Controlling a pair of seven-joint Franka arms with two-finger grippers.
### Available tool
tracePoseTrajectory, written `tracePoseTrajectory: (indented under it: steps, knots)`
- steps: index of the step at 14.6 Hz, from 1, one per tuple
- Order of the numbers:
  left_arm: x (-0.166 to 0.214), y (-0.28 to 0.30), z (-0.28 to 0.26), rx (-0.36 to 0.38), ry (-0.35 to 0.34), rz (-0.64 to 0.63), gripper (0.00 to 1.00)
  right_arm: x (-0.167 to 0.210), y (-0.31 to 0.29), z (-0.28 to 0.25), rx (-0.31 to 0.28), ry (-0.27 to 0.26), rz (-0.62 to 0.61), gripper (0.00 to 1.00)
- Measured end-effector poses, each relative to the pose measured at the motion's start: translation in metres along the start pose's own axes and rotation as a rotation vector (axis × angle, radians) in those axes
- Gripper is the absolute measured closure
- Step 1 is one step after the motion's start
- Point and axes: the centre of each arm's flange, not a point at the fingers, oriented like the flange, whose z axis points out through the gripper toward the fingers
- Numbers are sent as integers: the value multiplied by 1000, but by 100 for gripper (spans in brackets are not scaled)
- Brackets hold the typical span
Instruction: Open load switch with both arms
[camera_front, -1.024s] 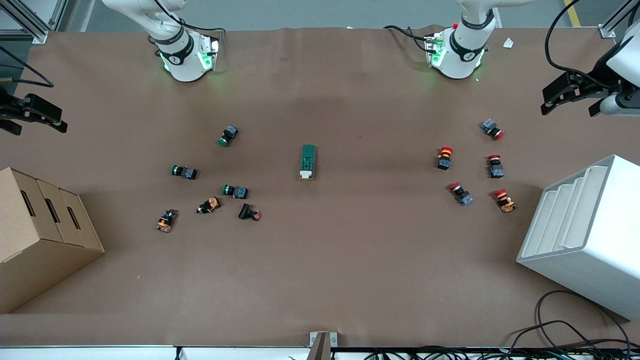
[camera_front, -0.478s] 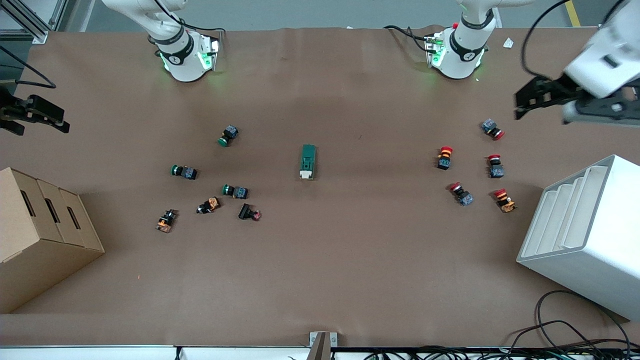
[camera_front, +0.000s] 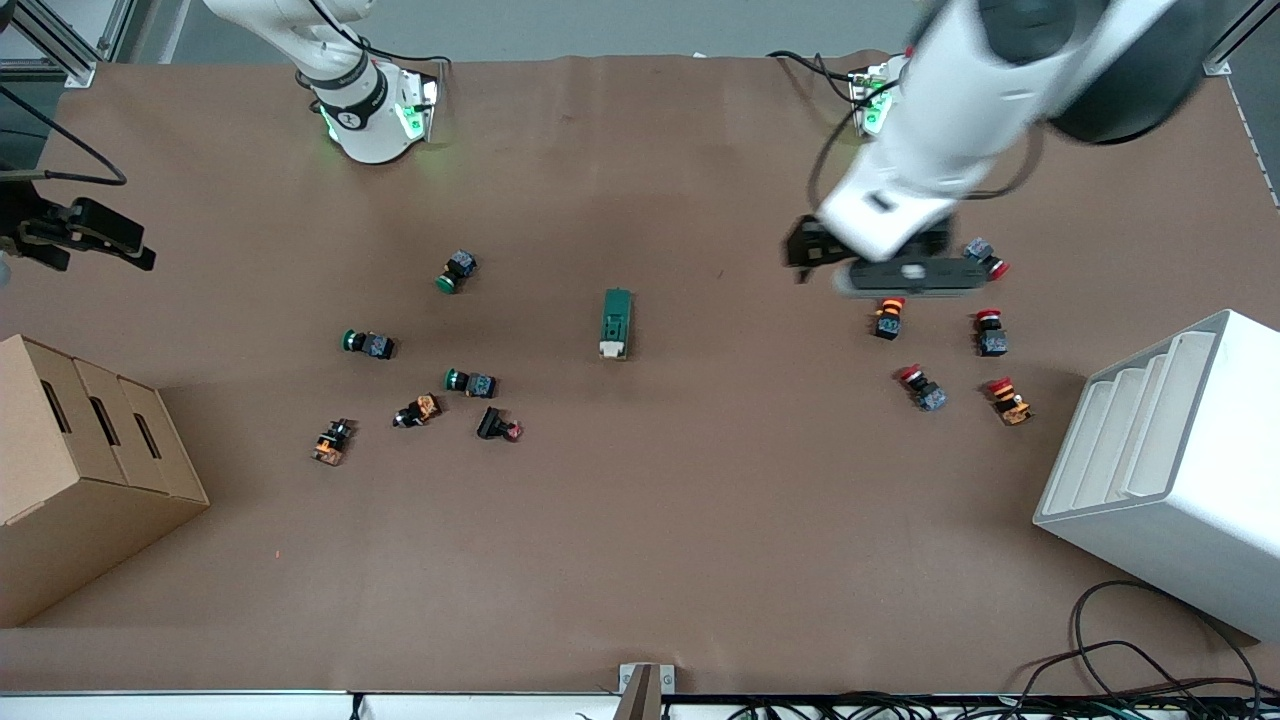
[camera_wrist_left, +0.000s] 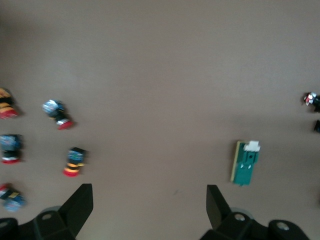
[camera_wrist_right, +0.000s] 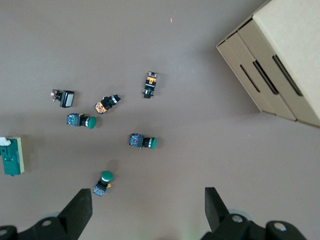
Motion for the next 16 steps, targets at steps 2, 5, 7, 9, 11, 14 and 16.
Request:
tracePoseTrajectory:
  steps: [2, 5, 7, 9, 11, 14, 16]
  knots:
    - [-26, 58, 38, 25, 20, -42, 0, 0, -13, 6, 6, -13, 78, 0]
    - [-71, 126, 99, 61, 72, -74, 0, -2, -39, 15, 2, -32, 176, 0]
    - [-110, 161, 144, 109, 112, -93, 0, -3, -50, 17, 6, -39, 229, 0]
    - [-148, 191, 186, 142, 177, -128, 0, -3, -60, 22, 18, -52, 293, 0]
    - [-181, 215, 219, 145, 245, -126, 0, 0, -79, 34, 32, -80, 366, 0]
    - [-223, 238, 262, 160, 386, -74, 0, 13, -127, 69, 26, -104, 492, 0]
    - [-247, 247, 297, 161, 507, -35, 0, 20, -172, 99, 11, -106, 567, 0]
